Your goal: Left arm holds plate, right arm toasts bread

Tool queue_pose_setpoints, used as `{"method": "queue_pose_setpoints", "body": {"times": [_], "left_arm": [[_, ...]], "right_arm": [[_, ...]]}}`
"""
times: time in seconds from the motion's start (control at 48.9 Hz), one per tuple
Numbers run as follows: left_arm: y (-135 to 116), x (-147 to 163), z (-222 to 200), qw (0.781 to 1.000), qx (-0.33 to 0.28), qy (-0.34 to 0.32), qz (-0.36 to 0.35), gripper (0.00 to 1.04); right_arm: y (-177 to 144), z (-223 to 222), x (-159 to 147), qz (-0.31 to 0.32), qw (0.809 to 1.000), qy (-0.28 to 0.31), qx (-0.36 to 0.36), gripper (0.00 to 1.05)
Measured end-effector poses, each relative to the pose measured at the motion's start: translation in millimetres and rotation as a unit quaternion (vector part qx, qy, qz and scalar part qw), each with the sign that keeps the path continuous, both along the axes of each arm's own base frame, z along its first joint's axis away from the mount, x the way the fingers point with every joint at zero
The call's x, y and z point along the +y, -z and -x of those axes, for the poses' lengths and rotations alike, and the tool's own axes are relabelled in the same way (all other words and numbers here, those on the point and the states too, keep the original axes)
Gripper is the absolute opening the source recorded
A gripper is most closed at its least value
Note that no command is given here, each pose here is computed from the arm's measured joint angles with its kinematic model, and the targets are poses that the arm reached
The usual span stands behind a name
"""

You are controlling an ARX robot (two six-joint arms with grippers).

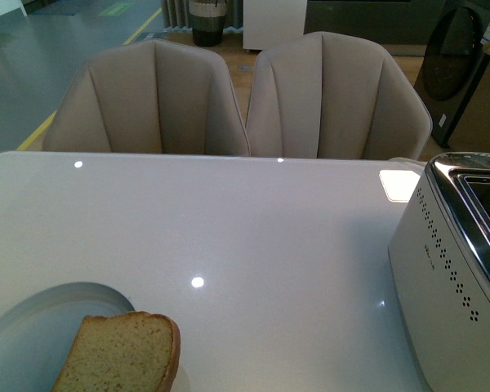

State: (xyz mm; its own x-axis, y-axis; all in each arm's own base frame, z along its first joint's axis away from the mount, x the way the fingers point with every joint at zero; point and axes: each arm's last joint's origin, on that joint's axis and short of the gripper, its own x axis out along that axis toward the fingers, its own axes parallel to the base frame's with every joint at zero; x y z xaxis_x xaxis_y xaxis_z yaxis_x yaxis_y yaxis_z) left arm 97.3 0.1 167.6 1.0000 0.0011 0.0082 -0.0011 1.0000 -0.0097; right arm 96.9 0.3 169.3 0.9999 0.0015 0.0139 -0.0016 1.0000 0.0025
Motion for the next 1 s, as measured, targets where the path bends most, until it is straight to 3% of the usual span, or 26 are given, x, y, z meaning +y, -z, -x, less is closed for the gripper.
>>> {"method": "queue_pose_setpoints", "body": {"times": [0.798, 0.839, 0.88, 0.921, 1.003], "left_arm": [[0, 0, 0, 1.000, 0.000, 0.000, 0.000, 0.98], [0, 0, 0, 0.998, 0.061, 0.016, 0.018, 0.98], [0, -1, -1, 0.979, 0.192, 0.028, 0.059, 0.98], [4, -1, -2, 0.959, 0.272, 0.020, 0.080, 0.98], [11, -1, -1, 0.945, 0.314, 0.016, 0.096, 0.98]], "right_arm": [[0, 0, 0, 0.000, 1.000, 0.000, 0.000, 0.96], [0, 0, 0, 0.000, 1.000, 0.000, 0.000, 0.96], [0, 0, 0, 0.000, 1.000, -0.001, 0.000, 0.96], [0, 0, 0, 0.000, 1.000, -0.001, 0.000, 0.96], [0, 0, 0, 0.000, 1.000, -0.001, 0.000, 0.96]]}}
